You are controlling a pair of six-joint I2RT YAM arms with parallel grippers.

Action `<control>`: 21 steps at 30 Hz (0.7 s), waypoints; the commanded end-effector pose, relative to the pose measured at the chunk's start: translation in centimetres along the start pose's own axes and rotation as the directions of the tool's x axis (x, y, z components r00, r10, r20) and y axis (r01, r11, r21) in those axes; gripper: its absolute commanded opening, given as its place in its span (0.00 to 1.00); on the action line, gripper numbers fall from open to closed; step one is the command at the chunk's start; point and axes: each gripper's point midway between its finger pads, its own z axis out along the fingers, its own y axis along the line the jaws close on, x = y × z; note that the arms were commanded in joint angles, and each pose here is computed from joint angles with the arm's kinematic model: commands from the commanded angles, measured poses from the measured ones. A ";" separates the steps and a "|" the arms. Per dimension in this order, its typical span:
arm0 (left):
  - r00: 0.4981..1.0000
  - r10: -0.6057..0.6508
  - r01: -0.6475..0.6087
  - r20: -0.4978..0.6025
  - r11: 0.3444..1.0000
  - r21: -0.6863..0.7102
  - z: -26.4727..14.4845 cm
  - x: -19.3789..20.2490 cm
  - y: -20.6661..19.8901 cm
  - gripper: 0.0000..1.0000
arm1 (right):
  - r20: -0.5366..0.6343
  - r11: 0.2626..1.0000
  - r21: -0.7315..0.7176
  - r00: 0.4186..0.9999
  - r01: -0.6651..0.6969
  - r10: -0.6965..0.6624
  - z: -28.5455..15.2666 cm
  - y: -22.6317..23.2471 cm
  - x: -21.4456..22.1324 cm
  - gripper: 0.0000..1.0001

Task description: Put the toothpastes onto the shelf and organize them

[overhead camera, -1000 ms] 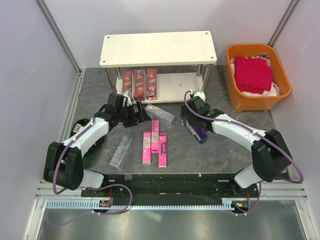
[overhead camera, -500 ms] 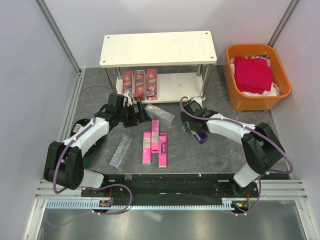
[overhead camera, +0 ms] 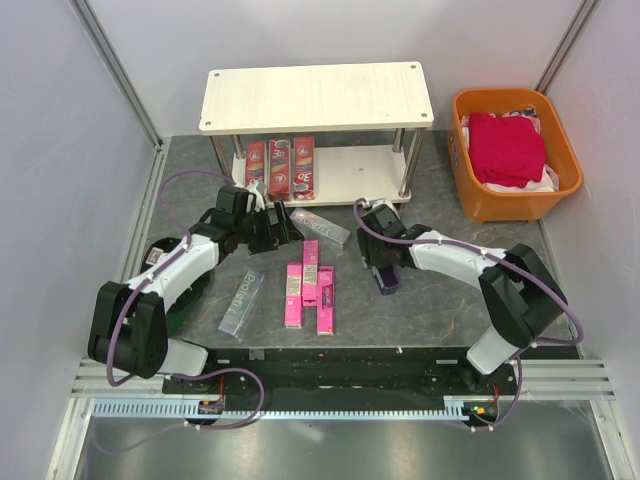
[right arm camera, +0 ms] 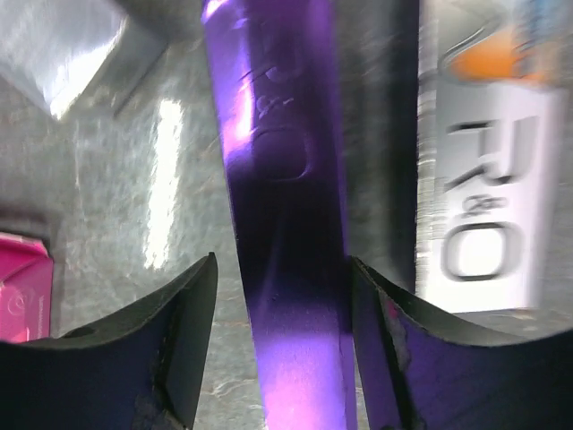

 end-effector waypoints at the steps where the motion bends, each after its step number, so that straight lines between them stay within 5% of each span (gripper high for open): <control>1: 0.999 0.044 -0.045 0.032 0.998 0.052 0.1 -1.3 -1.3 0.99 | -0.102 0.999 -0.043 0.995 0.016 -0.020 1.4 1.4 3.4 0.67; 11: 0.998 0.046 -0.049 0.042 0.996 0.078 0.2 -1.3 -1.7 0.99 | -0.031 0.995 -0.100 1.000 -0.006 0.003 -0.3 2.5 1.4 0.47; 21: 0.994 0.043 -0.067 0.097 0.964 0.256 -1.4 -1.3 -4.9 0.99 | 0.098 0.962 -0.271 0.993 -0.040 0.069 -5.0 5.0 -2.6 0.40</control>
